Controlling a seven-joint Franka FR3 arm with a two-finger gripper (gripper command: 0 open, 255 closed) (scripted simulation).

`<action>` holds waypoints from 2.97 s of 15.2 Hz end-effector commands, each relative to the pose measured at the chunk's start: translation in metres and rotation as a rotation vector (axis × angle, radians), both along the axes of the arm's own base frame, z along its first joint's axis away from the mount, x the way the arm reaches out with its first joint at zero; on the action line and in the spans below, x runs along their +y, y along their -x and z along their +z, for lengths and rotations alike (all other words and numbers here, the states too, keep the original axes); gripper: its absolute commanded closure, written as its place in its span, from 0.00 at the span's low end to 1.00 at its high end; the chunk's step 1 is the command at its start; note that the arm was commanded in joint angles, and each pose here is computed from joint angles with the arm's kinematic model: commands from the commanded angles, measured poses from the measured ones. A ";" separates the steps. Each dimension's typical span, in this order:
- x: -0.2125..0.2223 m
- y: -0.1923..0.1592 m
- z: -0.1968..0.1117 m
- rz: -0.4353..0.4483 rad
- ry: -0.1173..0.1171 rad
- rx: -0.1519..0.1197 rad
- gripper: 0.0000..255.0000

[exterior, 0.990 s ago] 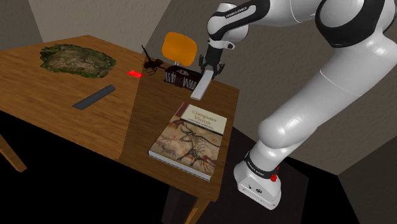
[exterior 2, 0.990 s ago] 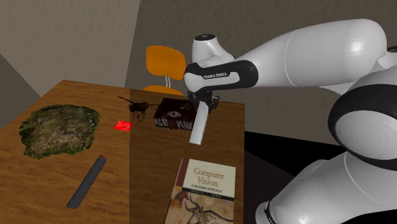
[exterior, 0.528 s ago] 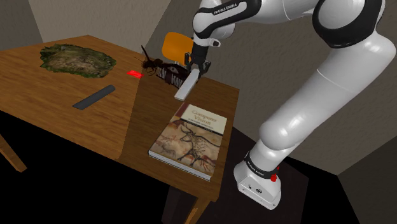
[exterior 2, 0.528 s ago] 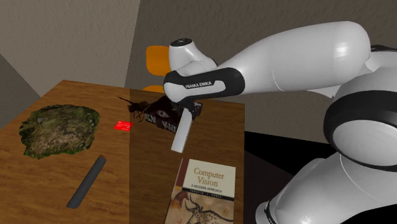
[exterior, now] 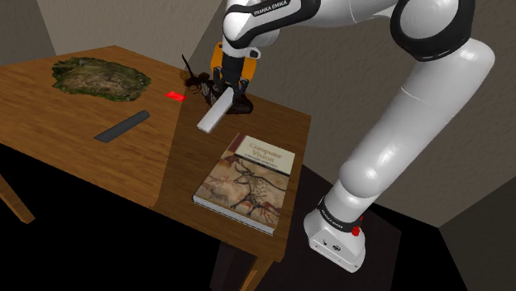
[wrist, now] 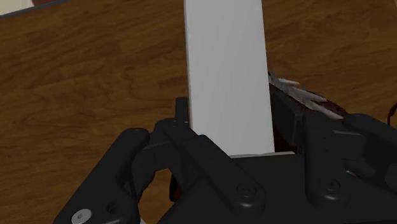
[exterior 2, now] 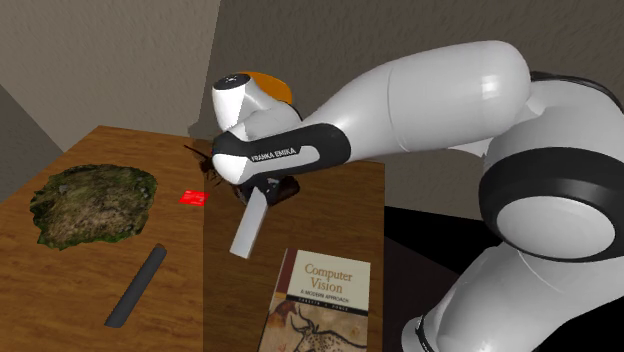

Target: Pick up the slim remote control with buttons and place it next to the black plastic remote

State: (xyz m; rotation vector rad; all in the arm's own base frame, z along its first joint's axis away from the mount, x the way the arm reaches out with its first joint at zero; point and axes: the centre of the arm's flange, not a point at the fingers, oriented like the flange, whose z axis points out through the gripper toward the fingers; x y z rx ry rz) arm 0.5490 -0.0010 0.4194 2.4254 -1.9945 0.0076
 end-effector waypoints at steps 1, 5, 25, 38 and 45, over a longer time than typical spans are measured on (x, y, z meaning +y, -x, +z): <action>0.027 -0.014 0.001 0.000 -0.001 0.000 1.00; 0.075 -0.037 0.001 0.000 -0.001 0.000 1.00; 0.143 -0.070 -0.072 0.000 -0.001 0.000 1.00; 0.143 -0.070 -0.077 0.000 -0.001 0.000 0.00; 0.143 -0.070 -0.027 0.000 -0.001 0.000 0.00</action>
